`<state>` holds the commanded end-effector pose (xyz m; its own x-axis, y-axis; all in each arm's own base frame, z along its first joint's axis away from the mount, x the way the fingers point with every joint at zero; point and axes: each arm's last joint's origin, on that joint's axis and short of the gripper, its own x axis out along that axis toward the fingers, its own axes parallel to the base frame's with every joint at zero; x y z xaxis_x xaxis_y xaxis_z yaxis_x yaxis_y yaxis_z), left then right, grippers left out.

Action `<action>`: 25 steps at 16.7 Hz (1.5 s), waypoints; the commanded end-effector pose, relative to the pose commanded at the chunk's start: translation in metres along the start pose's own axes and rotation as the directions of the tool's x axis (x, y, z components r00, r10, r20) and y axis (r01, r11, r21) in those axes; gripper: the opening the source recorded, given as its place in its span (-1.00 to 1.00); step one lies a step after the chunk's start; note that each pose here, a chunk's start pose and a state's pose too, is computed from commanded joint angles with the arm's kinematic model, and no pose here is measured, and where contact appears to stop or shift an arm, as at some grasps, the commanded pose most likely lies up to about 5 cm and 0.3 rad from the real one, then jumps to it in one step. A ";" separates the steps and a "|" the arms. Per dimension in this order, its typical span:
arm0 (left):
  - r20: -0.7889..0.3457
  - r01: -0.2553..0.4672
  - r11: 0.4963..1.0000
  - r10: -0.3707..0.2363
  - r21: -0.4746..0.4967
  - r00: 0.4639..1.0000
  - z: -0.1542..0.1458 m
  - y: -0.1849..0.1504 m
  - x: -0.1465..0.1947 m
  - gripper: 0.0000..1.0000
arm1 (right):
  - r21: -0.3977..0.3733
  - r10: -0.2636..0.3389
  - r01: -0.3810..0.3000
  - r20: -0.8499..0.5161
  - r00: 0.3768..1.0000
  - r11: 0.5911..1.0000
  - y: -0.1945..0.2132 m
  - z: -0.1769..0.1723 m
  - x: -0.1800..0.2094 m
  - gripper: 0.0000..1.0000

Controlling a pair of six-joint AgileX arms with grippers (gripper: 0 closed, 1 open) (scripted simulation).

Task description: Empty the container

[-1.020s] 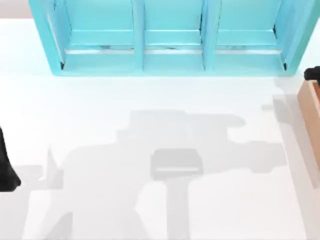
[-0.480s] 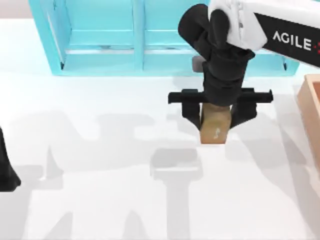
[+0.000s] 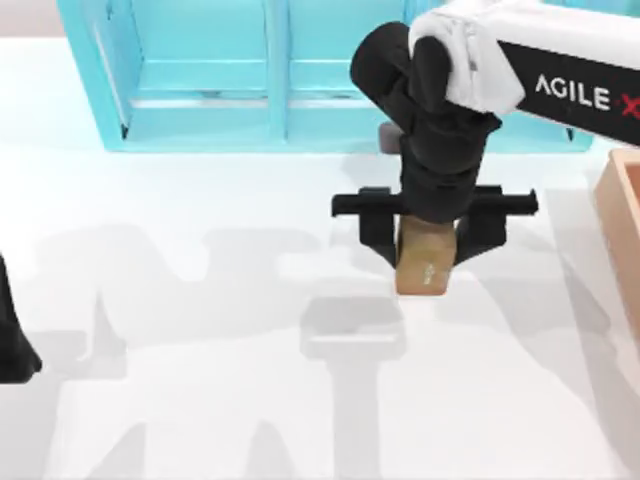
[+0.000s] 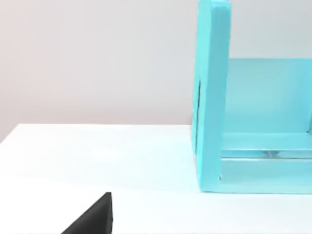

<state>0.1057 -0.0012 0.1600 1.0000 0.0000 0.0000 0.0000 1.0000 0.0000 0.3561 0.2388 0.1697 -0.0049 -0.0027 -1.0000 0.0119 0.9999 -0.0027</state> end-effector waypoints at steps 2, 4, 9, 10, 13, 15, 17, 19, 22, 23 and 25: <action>0.000 0.000 1.000 0.000 0.000 1.000 0.000 0.000 0.000 1.00 | -0.002 0.008 -0.008 0.014 1.000 1.000 0.002 0.001 0.015 -1.00; 0.000 0.000 1.000 0.000 0.000 1.000 0.000 0.000 0.000 1.00 | -0.002 0.004 -0.004 0.008 1.000 1.000 0.001 0.000 0.030 -1.00; 0.000 0.000 1.000 0.000 0.000 1.000 0.000 0.000 0.000 1.00 | -0.002 0.003 -0.003 0.007 1.000 1.000 0.001 0.000 0.032 -0.85; 0.000 0.000 1.000 0.000 0.000 1.000 0.000 0.000 0.000 1.00 | -0.002 0.003 -0.003 0.007 1.000 1.000 0.001 0.000 0.032 -0.70; 0.000 0.000 1.000 0.000 0.000 1.000 0.000 0.000 0.000 1.00 | -0.002 0.003 -0.003 0.007 1.000 1.000 0.001 0.000 0.032 -0.25; 0.000 0.000 1.000 0.000 0.000 1.000 0.000 0.000 0.000 1.00 | -0.002 0.003 -0.003 0.007 1.000 1.000 0.001 0.000 0.032 0.06; 0.000 0.000 1.000 0.000 0.000 1.000 0.000 0.000 0.000 1.00 | -0.002 0.003 -0.003 0.007 1.000 1.000 0.001 0.000 0.032 0.36; 0.000 0.000 1.000 0.000 0.000 1.000 0.000 0.000 0.000 1.00 | -0.002 0.003 -0.003 0.007 1.000 1.000 0.001 0.000 0.032 0.66; 0.000 0.000 1.000 0.000 0.000 1.000 0.000 0.000 0.000 1.00 | -0.002 0.003 -0.003 0.007 1.000 1.000 0.001 0.000 0.032 1.00; 0.000 0.000 1.000 0.000 0.000 1.000 0.000 0.000 0.000 1.00 | -0.002 0.003 -0.003 0.007 1.000 1.000 0.001 0.000 0.032 1.00; 0.000 0.000 1.000 0.000 0.000 1.000 0.000 0.000 0.000 1.00 | -0.002 0.003 -0.003 0.007 1.000 1.000 0.001 0.000 0.032 1.00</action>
<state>0.1057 -0.0012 0.1600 1.0000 0.0000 0.0000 0.0000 1.0000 0.0000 0.3563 0.2400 0.1379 0.0023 0.0001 -1.0000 0.0099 1.0000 0.0001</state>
